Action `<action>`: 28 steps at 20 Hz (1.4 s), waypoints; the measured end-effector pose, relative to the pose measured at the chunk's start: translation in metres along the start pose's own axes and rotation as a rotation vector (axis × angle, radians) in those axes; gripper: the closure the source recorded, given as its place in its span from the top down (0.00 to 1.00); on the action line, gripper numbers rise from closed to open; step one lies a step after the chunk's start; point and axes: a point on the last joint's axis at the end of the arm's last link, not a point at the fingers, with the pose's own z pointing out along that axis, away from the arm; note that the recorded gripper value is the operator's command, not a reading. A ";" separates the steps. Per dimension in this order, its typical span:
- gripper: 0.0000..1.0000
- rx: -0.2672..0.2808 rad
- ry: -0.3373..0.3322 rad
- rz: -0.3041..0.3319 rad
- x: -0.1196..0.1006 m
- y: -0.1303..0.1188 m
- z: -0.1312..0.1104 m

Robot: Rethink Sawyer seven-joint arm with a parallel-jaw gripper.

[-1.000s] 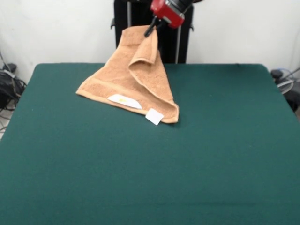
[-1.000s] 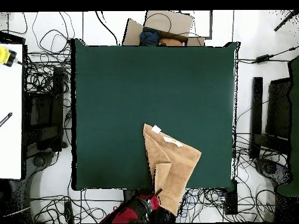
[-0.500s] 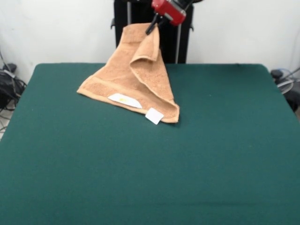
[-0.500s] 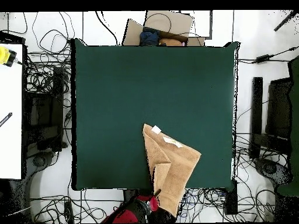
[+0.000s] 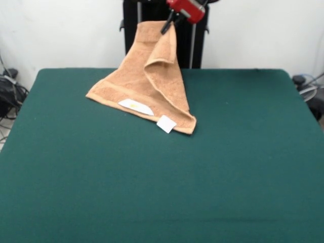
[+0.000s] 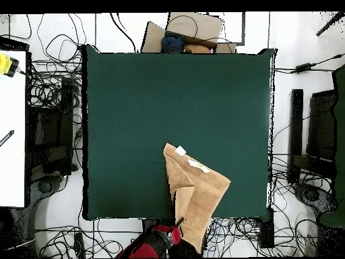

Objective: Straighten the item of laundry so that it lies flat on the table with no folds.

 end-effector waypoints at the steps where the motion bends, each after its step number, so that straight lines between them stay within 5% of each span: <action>1: 0.00 0.000 0.000 0.005 -0.001 -0.001 0.000; 28: 0.00 0.016 -0.052 -0.043 0.015 0.000 0.012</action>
